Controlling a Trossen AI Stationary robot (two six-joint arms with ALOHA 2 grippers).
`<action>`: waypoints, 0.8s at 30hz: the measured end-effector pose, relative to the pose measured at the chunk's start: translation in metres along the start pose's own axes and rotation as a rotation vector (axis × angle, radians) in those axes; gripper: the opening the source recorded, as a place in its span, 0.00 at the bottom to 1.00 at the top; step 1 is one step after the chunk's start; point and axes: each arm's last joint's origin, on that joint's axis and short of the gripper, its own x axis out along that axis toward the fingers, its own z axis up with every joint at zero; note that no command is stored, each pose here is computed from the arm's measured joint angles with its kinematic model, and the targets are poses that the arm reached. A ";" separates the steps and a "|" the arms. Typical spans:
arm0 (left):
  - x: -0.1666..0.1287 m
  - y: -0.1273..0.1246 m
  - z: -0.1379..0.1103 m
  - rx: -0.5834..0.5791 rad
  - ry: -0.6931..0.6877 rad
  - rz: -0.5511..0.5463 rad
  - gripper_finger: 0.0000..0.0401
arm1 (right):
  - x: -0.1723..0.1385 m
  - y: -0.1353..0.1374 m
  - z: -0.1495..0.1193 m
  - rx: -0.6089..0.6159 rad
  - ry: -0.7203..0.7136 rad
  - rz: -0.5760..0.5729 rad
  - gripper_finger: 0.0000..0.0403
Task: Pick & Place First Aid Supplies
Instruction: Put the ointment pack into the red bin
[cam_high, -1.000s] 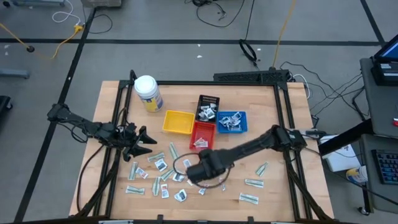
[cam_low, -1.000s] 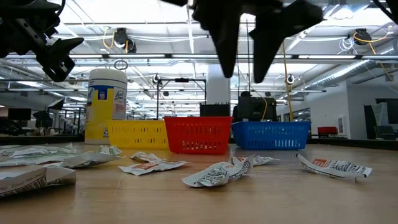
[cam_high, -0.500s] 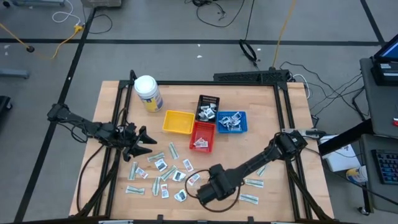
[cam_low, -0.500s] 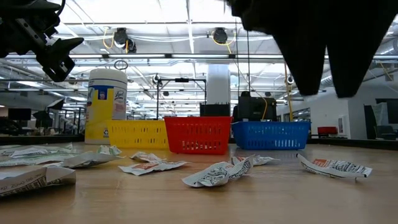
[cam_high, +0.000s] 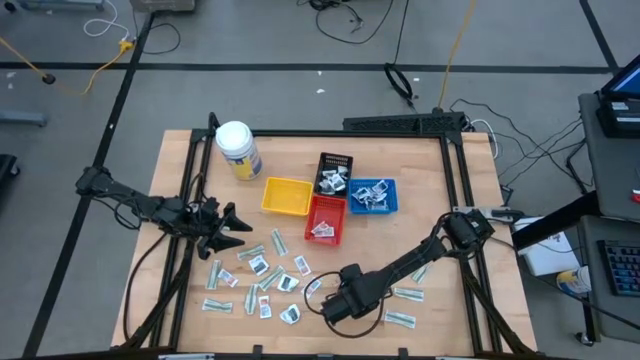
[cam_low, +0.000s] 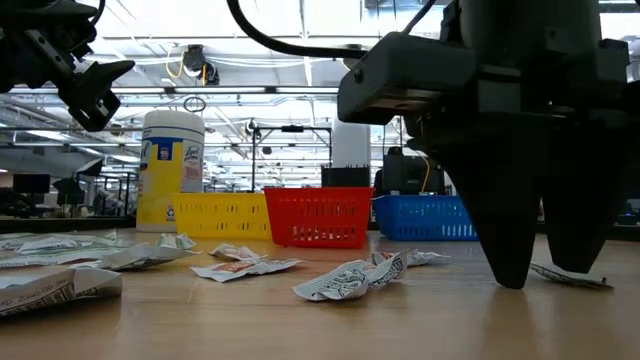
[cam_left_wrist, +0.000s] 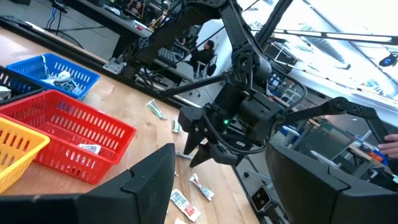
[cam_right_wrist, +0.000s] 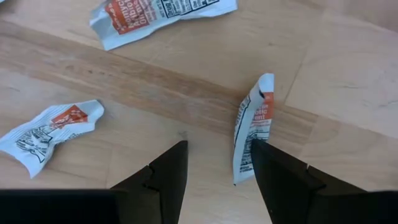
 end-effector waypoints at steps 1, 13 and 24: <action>0.000 0.000 0.000 0.000 0.000 0.000 0.64 | 0.000 0.000 0.000 -0.001 0.000 0.002 0.42; 0.000 0.000 0.000 0.000 0.000 0.000 0.64 | 0.001 0.000 0.001 -0.093 -0.004 0.001 0.09; 0.000 0.000 0.000 0.000 0.001 0.000 0.64 | -0.029 -0.008 0.010 -0.209 0.003 0.037 0.00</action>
